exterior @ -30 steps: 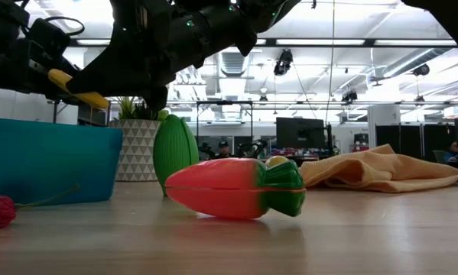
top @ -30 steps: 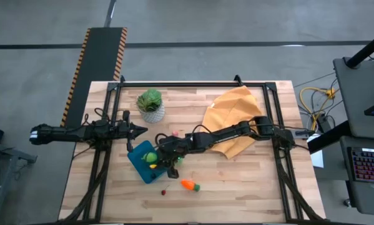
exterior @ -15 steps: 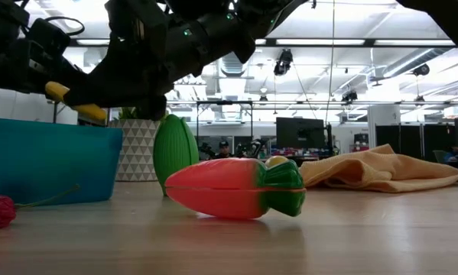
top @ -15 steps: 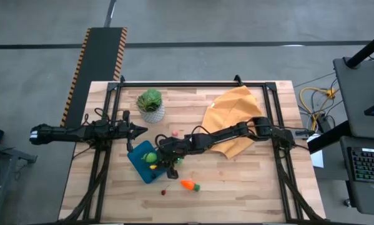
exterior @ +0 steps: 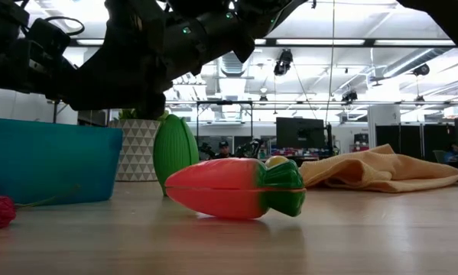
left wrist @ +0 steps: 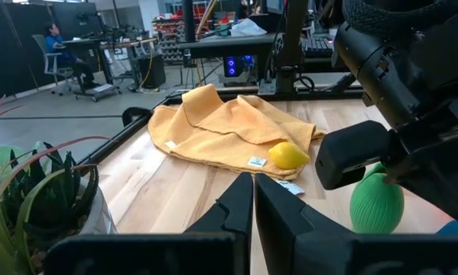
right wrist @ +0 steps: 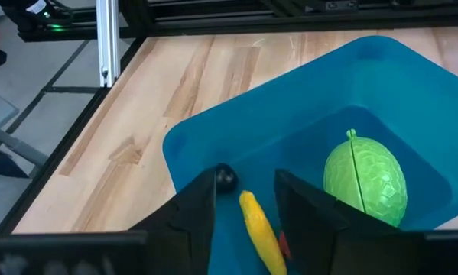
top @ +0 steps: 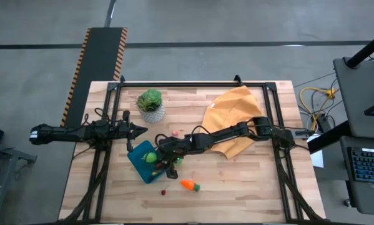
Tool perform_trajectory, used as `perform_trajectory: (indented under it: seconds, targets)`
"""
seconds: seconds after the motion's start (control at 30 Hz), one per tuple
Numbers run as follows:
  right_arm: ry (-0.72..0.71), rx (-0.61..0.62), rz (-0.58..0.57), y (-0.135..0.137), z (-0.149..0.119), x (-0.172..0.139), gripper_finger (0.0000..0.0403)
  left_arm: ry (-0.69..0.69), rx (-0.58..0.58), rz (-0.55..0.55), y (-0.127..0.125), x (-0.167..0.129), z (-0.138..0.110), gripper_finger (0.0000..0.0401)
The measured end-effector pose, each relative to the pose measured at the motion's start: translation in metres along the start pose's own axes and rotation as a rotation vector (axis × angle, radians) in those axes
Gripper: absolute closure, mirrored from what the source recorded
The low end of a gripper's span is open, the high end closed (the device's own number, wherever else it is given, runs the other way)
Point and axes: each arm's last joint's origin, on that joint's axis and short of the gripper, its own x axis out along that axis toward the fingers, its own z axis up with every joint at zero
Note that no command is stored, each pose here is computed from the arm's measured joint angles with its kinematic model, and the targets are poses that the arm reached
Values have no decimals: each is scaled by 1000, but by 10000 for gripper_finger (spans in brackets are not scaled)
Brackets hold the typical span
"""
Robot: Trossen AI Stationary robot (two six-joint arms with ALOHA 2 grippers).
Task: Pick and placing Produce into tupperware
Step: Put the yellow lemon into the blue bin
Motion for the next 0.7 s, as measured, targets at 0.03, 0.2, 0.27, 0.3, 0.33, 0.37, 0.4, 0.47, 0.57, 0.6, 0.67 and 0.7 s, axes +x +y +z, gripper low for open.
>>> perform_trajectory:
  seconds: [0.03, 0.2, 0.27, 0.3, 0.33, 0.37, 0.4, 0.47, 0.57, 0.6, 0.67, 0.7]
  targets:
    - [0, 0, 0, 0, 0, 0, 270, 1, 0, 0, 0, 0, 0, 401]
    - [-9, -23, -7, -4, 4, -5, 259, 0, 0, 0, 0, 0, 0, 401]
    - [-32, -42, -14, -6, 12, -13, 259, 1, 0, 0, 0, 0, 0, 401]
    - [-45, -50, -20, -8, 18, -19, 260, 0, -1, 0, 0, 0, 0, 401]
    - [-65, -60, -25, -9, 25, -26, 261, 1, -1, 0, 0, 0, 0, 401]
    - [-86, -71, -30, -9, 33, -35, 262, 0, -1, 0, 0, 0, 0, 401]
    - [-104, -81, -36, -10, 40, -42, 262, 0, -1, 0, 0, 0, 0, 401]
    - [-128, -90, -49, -11, 52, -59, 263, 0, -1, 0, 0, 0, 0, 401]
    - [-131, -86, -93, -13, 66, -85, 263, 1, -1, 0, 0, 0, 0, 401]
    - [-125, -90, -119, -13, 70, -95, 262, 0, -1, 0, 0, 0, 0, 401]
    - [-100, -99, -194, -11, 76, -114, 262, 1, -1, 0, 0, 0, 0, 401]
    - [-80, -98, -233, -9, 79, -123, 262, 0, -1, 0, 0, 0, 0, 401]
